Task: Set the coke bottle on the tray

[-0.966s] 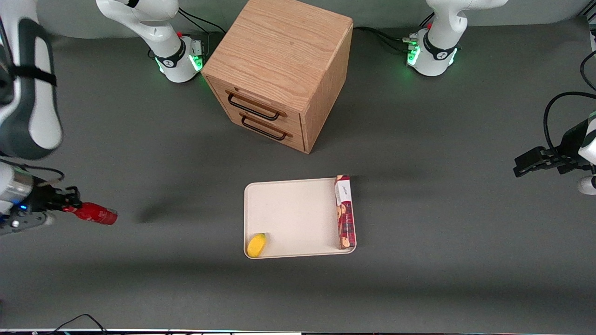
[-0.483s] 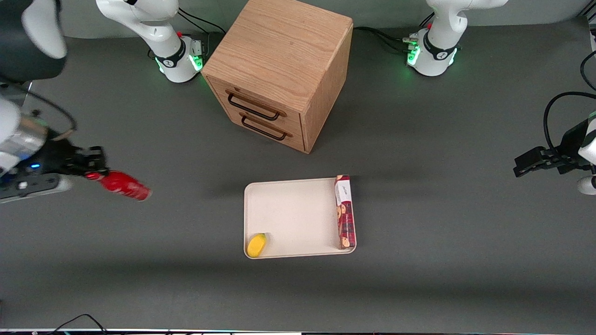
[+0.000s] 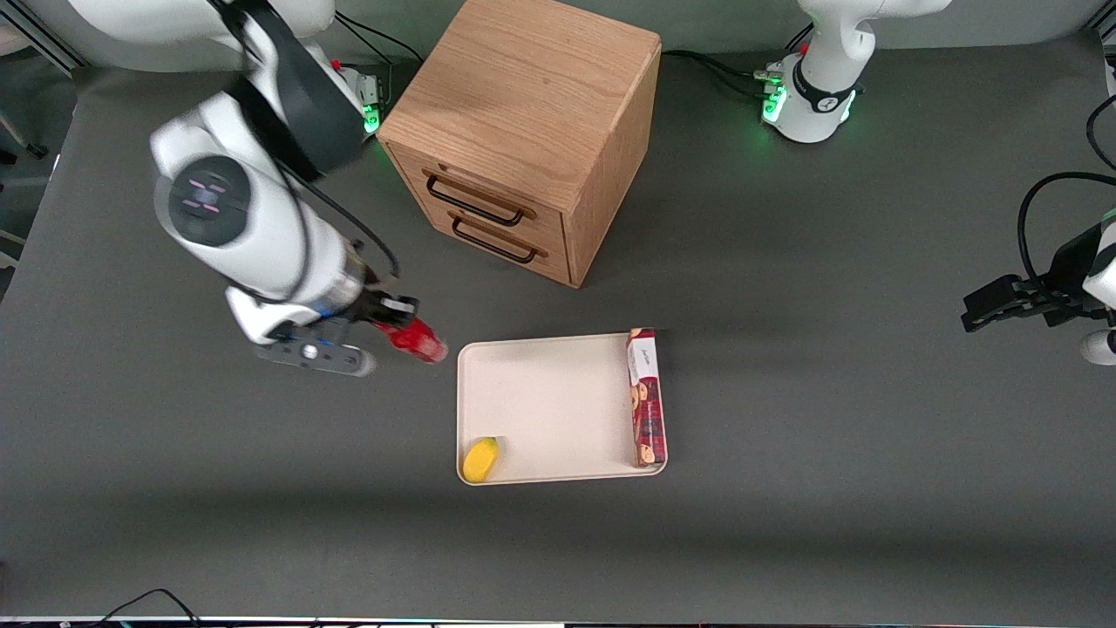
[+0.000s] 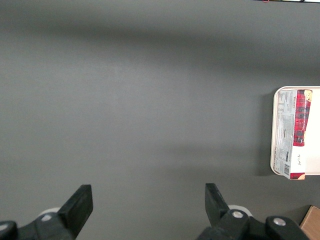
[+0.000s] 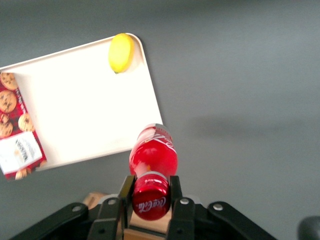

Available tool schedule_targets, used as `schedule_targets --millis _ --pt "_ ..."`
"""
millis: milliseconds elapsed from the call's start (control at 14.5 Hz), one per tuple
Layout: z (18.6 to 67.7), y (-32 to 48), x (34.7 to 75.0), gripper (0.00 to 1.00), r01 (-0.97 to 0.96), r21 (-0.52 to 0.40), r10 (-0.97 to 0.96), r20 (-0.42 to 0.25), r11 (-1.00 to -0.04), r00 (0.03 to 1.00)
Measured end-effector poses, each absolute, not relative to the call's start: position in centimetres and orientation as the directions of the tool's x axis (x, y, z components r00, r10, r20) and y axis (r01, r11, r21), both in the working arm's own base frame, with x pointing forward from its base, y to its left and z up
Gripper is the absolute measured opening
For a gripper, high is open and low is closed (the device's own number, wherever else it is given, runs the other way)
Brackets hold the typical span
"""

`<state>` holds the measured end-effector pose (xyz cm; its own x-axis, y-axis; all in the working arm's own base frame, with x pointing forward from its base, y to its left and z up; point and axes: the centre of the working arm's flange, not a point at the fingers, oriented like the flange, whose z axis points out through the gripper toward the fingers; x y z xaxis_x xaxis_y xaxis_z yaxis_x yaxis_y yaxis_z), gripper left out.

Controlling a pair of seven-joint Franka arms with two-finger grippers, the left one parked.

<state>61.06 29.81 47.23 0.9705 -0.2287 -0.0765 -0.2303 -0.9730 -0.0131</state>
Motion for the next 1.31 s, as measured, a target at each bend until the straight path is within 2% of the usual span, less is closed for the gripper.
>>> schedule_targets --millis 276,552,621,690,897,1034,1172,1310 --pt "38.1 32.0 61.3 0.32 -0.299 0.010 -0.299 -0.075 -0.954 0.951" --pt "33.4 34.0 61.0 0.32 -0.333 0.034 -0.334 -0.063 -0.942 0.940" --pt "33.1 34.2 60.9 0.37 -0.334 0.034 -0.335 -0.065 -0.942 0.940" --pt "33.3 34.2 61.0 0.47 -0.335 0.029 -0.336 -0.061 -0.942 0.940" --pt "36.6 34.0 61.7 0.76 -0.342 0.007 -0.342 -0.020 -0.940 0.940" --pt "42.2 33.5 61.7 0.97 -0.316 0.014 -0.316 0.024 -0.949 0.949" --pt "49.9 31.7 60.5 1.00 -0.244 0.058 -0.240 0.071 -0.968 0.968" --pt "56.9 28.9 58.1 1.00 -0.167 0.112 -0.160 0.071 -0.980 0.985"
